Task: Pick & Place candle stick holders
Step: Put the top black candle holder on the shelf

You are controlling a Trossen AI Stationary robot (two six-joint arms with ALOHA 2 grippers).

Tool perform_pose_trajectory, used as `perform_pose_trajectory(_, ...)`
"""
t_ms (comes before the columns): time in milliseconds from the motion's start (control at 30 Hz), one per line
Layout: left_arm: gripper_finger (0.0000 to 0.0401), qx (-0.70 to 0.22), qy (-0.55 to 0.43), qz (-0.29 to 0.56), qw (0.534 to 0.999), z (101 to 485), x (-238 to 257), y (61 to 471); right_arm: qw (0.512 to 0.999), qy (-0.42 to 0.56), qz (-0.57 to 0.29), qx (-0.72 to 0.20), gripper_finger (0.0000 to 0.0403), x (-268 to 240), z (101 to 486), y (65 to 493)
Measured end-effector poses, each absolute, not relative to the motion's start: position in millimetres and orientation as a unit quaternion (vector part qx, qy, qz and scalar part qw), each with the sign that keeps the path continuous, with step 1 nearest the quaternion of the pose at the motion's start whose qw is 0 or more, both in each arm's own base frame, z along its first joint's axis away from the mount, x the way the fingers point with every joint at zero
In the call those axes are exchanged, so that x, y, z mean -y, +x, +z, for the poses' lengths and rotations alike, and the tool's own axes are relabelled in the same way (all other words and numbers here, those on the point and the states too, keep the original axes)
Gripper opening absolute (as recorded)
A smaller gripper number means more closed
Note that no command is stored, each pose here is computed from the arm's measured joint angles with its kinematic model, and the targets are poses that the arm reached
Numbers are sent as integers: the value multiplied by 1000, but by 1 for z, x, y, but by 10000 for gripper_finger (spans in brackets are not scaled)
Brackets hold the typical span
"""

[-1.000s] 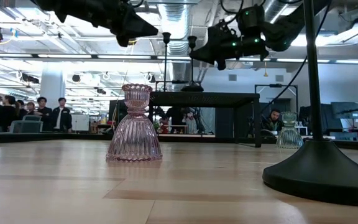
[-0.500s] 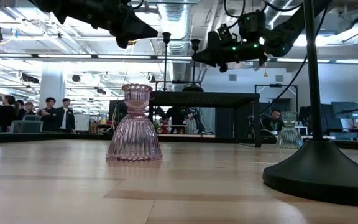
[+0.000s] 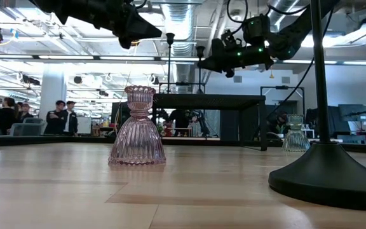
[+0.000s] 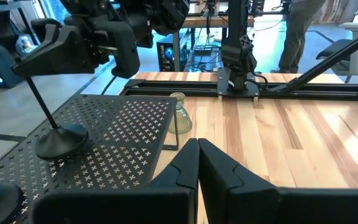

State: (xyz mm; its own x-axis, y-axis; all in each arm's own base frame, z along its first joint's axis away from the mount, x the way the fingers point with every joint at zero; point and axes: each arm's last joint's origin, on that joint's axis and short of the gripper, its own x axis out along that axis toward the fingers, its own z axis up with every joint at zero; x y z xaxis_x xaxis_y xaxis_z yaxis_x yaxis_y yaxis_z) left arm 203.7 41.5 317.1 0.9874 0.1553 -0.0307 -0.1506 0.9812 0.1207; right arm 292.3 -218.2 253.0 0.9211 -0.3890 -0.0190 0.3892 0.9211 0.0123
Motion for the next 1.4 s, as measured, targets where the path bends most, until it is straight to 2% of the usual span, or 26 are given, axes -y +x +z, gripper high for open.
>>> perform_pose_trajectory(1067, 5, -16, 56, 77, 995, 318, -42, 204, 982, 12, -188, -16, 0, 212, 251, 297)
perform_pose_trajectory(1400, 5, -15, 46, 77, 996, 318, -41, 204, 984, 29, -174, 0, 0, 227, 236, 318)
